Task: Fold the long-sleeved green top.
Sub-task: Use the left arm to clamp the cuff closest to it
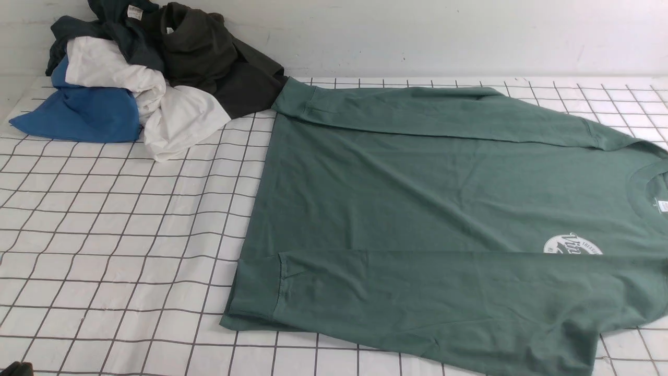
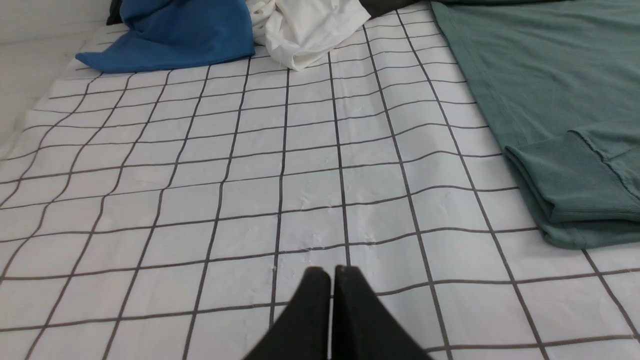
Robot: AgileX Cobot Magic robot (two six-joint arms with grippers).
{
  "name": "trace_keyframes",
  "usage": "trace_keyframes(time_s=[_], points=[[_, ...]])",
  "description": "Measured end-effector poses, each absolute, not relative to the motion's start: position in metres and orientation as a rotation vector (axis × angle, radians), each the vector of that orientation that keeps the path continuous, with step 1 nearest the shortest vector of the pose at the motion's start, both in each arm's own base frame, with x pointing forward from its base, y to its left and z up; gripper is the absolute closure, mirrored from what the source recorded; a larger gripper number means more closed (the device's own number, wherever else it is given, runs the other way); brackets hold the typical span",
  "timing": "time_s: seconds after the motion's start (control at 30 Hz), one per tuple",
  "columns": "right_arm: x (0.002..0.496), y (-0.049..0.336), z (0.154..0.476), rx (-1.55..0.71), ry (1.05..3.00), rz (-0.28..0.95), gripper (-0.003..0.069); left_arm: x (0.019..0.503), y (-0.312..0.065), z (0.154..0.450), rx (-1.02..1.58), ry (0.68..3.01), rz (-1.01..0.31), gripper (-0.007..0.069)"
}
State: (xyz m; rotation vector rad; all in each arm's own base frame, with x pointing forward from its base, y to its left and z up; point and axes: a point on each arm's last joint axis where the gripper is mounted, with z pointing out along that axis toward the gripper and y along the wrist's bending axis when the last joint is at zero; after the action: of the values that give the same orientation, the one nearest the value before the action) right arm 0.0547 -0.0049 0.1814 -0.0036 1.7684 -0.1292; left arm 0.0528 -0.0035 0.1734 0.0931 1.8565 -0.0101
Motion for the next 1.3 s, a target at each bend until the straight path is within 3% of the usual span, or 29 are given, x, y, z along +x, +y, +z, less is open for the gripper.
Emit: trace_keyframes(time_s=[1.1,1.23,1.3], points=[[0.055,-0.005,0.182,-0.006,1.763,-0.132,0.0665,0.054,-0.003,0.175,0.123,1.823,0.016,0.0632],[0.056,-0.005,0.19,-0.007,1.665,-0.136,0.0665,0.056,-0.003,0.189,0.109,1.665,0.022,0.0632],[0.056,-0.005,0.204,-0.008,1.501,-0.143,0.0665,0.056,-0.002,0.206,0.091,1.484,0.028,0.0632]])
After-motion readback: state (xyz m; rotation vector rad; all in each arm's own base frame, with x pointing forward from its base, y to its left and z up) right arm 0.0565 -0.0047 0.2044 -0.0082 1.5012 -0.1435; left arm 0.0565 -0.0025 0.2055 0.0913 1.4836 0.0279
